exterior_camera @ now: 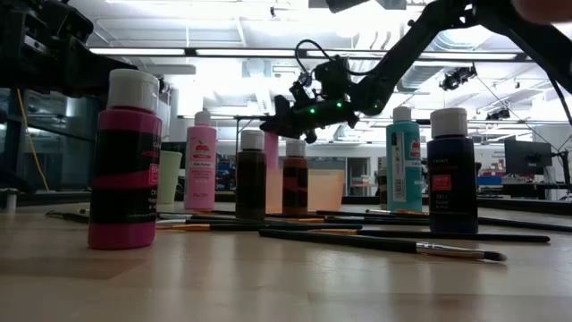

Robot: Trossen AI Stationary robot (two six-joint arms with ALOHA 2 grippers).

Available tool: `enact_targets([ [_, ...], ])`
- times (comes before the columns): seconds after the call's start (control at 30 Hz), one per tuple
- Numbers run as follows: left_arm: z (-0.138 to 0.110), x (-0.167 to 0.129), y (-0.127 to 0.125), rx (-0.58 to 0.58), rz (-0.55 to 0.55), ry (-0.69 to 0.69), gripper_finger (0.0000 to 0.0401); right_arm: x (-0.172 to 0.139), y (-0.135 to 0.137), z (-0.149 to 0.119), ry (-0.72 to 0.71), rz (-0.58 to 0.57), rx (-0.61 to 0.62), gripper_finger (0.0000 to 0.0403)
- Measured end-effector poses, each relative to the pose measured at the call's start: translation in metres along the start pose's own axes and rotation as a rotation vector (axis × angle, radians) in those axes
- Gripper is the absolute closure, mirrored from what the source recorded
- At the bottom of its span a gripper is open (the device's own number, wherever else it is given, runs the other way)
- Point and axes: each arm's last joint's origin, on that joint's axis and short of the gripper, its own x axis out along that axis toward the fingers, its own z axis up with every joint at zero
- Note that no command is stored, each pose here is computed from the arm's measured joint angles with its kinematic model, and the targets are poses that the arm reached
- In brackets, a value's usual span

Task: Pick & Place Paint Supplies
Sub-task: Put the light pink paint bottle into the orange bin

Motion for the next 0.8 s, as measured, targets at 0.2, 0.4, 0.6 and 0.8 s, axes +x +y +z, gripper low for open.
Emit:
enact_targets([
  [0.2, 0.0, 0.0, 0.0, 0.0, 0.0, 0.0, 0.0313, -0.004, -0.013, 0.001, 0.004, 0.065, -0.101, 0.0276],
  [0.4, 0.0, 0.0, 0.0, 0.0, 0.0, 0.0, 0.0313, -0.006, -0.017, 0.001, 0.002, 0.113, -0.174, 0.0276],
  [0.6, 0.0, 0.0, 0.0, 0.0, 0.0, 0.0, 0.0313, -0.006, -0.016, 0.003, -0.02, 0.103, -0.192, 0.0275],
  [0.8, 0.0, 0.0, 0.0, 0.0, 0.0, 0.0, 0.0313, -0.003, -0.01, 0.003, -0.021, 0.03, -0.189, 0.0275],
])
